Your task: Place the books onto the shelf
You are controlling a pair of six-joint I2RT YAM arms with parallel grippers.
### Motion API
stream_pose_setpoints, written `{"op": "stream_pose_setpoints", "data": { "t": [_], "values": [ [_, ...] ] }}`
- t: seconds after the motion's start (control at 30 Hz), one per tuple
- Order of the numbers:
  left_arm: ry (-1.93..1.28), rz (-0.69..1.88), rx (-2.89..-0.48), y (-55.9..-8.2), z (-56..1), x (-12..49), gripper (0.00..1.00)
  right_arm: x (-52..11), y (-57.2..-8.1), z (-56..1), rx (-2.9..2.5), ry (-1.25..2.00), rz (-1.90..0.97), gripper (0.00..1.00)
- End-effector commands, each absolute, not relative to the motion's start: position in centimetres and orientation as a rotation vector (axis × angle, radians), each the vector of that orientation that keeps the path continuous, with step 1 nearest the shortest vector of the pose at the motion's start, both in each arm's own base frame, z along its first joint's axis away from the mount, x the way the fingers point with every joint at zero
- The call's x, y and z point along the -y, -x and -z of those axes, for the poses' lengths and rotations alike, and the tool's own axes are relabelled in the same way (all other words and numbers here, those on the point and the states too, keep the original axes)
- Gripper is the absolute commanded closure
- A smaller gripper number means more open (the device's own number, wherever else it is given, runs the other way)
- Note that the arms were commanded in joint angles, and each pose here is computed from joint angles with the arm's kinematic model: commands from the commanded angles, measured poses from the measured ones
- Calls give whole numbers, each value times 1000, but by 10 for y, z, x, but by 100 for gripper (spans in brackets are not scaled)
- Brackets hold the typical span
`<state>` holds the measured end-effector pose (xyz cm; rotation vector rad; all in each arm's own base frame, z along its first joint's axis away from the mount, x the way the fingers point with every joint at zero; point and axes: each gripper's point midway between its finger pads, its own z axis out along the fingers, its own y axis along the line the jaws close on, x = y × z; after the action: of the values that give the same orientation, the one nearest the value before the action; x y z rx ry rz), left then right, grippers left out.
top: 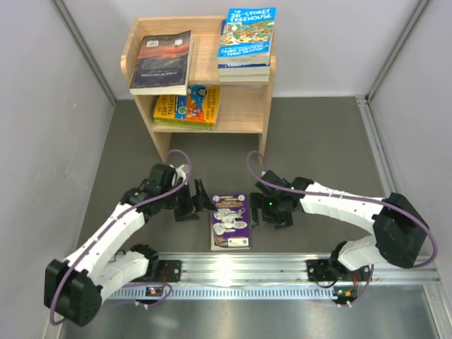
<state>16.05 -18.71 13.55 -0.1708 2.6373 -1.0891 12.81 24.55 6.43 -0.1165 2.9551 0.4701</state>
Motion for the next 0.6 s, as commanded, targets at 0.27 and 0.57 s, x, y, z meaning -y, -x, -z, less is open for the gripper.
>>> {"op": "stream_pose_setpoints", "data": {
  "t": [0.27, 0.57],
  "values": [
    [292, 1004, -2746, -174, -53, 204, 1, -311, -176, -42, -2722, -23, -986, 11],
    [420, 1382, -2720, -149, -13, 236, 2, -335, -154, -4, -2757, -80, -1178, 15]
  ]
}}
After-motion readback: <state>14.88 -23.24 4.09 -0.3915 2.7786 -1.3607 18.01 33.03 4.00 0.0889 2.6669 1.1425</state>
